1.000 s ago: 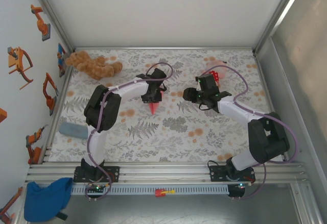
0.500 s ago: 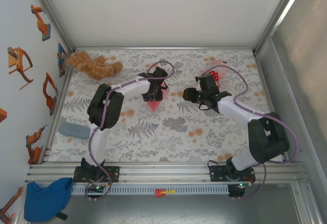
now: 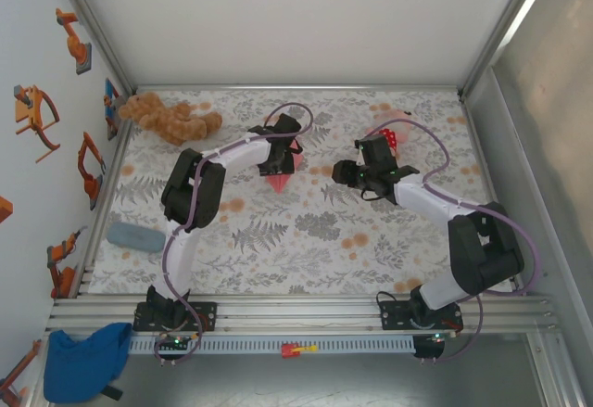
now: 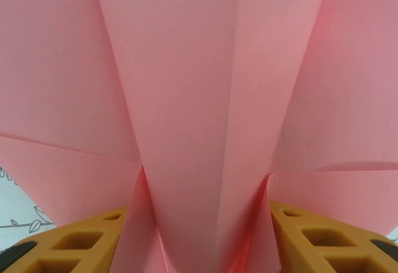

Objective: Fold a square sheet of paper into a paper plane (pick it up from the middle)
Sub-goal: Move the paper plane to the center of the table, then reset both arms

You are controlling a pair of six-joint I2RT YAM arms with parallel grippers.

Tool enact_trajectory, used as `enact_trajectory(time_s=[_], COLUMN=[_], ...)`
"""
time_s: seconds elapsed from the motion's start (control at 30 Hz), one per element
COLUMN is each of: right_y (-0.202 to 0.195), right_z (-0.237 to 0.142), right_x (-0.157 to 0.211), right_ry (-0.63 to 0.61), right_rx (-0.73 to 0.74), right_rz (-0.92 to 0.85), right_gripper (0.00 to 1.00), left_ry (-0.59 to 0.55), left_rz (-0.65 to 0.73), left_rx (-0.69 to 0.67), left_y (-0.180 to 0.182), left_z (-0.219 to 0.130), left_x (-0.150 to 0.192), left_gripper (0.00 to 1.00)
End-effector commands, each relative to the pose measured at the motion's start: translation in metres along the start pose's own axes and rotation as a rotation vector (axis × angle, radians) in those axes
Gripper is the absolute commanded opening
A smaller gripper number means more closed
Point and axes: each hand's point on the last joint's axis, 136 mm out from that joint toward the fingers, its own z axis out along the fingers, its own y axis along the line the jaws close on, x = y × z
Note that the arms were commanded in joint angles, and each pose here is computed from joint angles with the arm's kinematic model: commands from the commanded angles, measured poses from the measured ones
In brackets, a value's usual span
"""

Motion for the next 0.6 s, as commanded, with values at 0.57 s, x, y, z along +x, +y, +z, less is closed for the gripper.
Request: enact_trajectory(time_s=[0.57], right_y=[-0.029], right_z=[-0.154], right_x=[-0.087], right_ry=[-0.393], right_rx=[0.362], right_rz=[-0.152], right_gripper=[0.67], left_ry=[-0.445], left_rz=[-0.155], left_rx=[0.009], left_y=[0.093], left_z=[-0.178], left_x=[-0.021], left_gripper=[0.93])
